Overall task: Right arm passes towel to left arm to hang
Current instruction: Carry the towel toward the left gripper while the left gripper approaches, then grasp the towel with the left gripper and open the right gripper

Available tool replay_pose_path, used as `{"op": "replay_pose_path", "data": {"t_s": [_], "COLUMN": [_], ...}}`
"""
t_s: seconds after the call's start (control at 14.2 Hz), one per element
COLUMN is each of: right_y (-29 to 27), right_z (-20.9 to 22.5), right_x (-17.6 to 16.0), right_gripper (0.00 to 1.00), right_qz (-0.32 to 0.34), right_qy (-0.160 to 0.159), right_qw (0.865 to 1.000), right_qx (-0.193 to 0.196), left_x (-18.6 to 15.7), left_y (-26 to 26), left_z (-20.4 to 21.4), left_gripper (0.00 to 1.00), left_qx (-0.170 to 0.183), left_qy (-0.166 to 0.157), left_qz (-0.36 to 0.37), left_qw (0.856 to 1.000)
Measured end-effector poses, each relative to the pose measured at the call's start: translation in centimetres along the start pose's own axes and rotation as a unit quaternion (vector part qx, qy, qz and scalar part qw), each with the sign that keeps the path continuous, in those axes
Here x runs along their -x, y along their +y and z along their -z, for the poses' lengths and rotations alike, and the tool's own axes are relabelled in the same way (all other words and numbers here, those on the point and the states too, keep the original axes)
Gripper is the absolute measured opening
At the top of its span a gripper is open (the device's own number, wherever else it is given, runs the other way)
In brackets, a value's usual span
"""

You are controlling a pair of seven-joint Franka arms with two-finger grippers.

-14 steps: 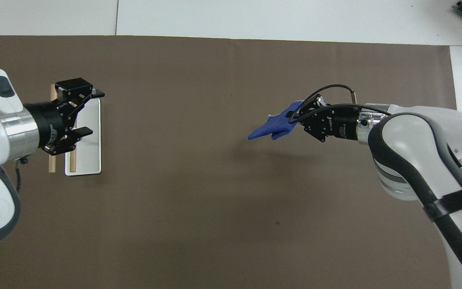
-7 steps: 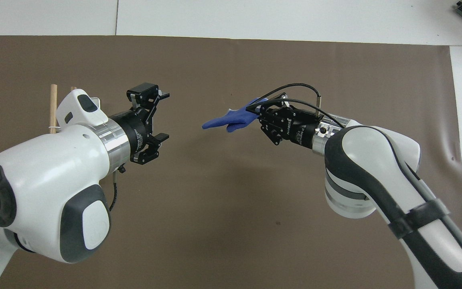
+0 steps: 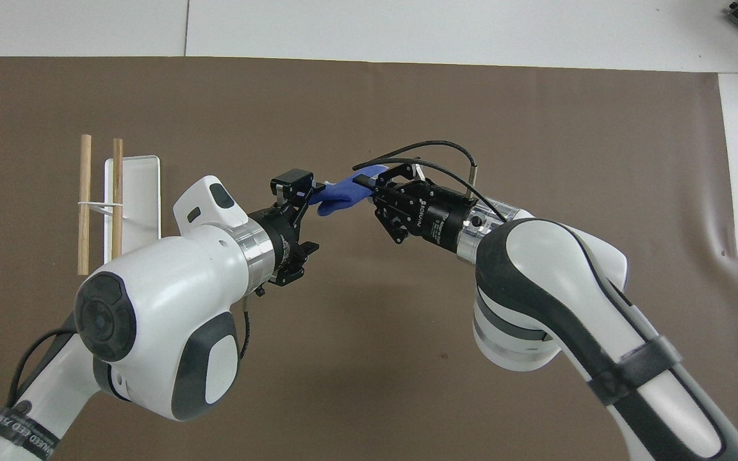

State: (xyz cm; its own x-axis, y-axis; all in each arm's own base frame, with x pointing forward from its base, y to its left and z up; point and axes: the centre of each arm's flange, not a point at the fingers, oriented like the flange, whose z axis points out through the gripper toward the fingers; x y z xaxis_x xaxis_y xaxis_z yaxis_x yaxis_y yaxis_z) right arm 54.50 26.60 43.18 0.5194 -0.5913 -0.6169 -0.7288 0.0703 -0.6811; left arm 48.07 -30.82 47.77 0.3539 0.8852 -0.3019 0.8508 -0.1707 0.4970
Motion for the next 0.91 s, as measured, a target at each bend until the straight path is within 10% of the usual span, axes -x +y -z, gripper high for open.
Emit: {"op": "replay_pose_path", "data": {"t_s": [0.63,0.91], "right_y": [-0.2,-0.3], "right_z": [-0.1,-0.1], "right_x": [-0.3,-0.4], "right_gripper": [0.04,0.04], "right_qz": [-0.004,-0.004], "right_qy": [0.0,0.001], "right_qw": [1.0,1.0], "right_qx": [-0.002,-0.003], "left_x": [-2.1,-3.6], "left_y": [1.7,2.1], "left_z": [-0.1,-0.5], "left_gripper": [0.96,0.69], "left_qx": [0.057,0.056], "left_qy": [0.003,0.005], "left_qz": [-0.014,-0.019], "left_qw": [0.998,0.998]}}
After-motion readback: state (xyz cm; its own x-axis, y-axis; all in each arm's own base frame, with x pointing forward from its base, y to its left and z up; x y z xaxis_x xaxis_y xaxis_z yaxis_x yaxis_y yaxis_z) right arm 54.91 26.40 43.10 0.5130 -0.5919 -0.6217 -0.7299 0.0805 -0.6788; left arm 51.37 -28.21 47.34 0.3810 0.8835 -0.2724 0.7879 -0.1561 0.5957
